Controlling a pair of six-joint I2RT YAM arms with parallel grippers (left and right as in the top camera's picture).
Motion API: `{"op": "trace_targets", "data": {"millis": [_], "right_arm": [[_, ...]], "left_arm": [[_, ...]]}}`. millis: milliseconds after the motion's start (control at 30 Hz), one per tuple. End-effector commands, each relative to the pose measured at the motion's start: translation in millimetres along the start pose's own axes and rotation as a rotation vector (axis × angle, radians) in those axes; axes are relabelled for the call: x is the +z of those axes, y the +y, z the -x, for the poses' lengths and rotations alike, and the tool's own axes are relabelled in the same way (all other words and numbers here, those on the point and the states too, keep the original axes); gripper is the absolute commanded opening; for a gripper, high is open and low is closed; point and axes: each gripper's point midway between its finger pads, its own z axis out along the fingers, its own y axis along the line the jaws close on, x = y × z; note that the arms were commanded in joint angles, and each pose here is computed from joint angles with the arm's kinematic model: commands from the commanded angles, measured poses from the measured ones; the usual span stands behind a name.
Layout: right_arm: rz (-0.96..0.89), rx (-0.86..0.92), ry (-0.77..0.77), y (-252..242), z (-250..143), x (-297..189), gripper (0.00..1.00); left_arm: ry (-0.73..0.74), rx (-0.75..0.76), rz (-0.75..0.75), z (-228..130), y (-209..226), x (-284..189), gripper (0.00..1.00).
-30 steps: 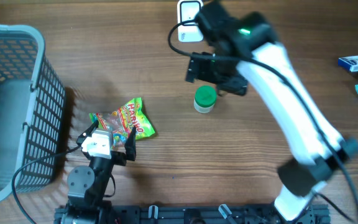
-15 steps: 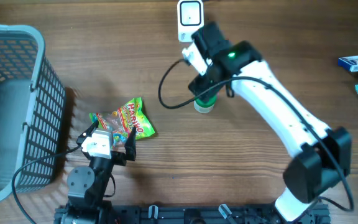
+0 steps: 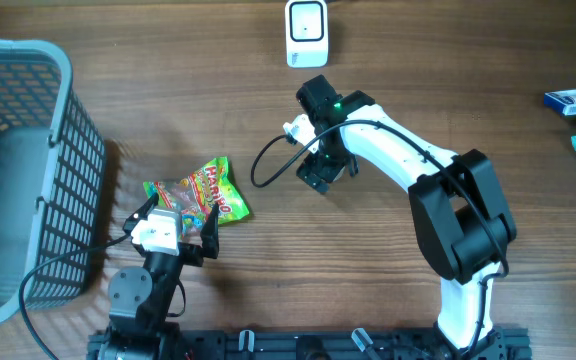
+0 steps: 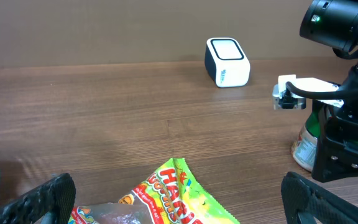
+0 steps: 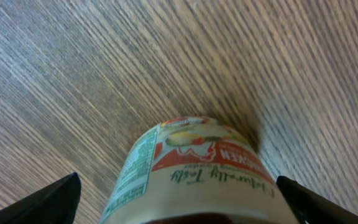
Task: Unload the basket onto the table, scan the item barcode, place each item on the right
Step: 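Lift the green jar and turn its barcode toward the scanner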
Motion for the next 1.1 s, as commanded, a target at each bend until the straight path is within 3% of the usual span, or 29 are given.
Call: {"op": "trace_targets", "data": {"millis": [0,67,167,233,267,300,367,433,533,633,733,833,867,967,1067], "right_arm": [[0.033,0.148,0.025,5,-6,3,0.93],[0.041,0.286,0.062,8,-12,-1,0.84],[0.044,0.460,0.113,11,-18,-14,0.82],[0.052,0.733,0.155,16,-20,-28,0.87],[0.055,0.880,0.172,19,-20,-32,0.98],[0.122,1.061,0.181,30,-12,-38,1.00],[0.258,1.222,0.202,50,3,-44,1.00],[0.392,1.258,0.227,72,17,-52,1.00],[0.303,1.249,0.214,67,3,-69,1.00],[0.253,1.137,0.132,67,-23,-128,1.00],[0.219,0.758,-0.122,60,-26,-187,1.00],[-0.125,0.024,-0.330,12,-4,-213,1.00],[-0.165,-0.125,-0.366,8,9,-212,1.00],[-0.157,-0.417,-0.285,9,13,-178,1.00],[-0.092,-0.488,-0.147,8,6,-131,1.00]], "left_arm": [[-0.001,-0.009,0.001,-1,0,0,1.00],[-0.001,-0.008,0.001,-1,0,0,1.00],[-0.001,-0.008,0.001,-1,0,0,1.00],[-0.001,-0.008,0.001,-1,0,0,1.00],[-0.001,-0.009,0.001,-1,0,0,1.00],[-0.001,-0.009,0.001,-1,0,0,1.00],[-0.001,-0.009,0.001,-1,0,0,1.00],[-0.001,-0.009,0.001,-1,0,0,1.00],[-0.001,-0.009,0.001,-1,0,0,1.00],[-0.001,-0.008,0.001,-1,0,0,1.00],[-0.001,-0.009,0.001,-1,0,0,1.00],[-0.001,-0.009,0.001,-1,0,0,1.00],[-0.001,-0.009,0.001,-1,0,0,1.00],[-0.001,-0.008,0.001,-1,0,0,1.00],[-0.001,-0.008,0.001,-1,0,0,1.00]]}}
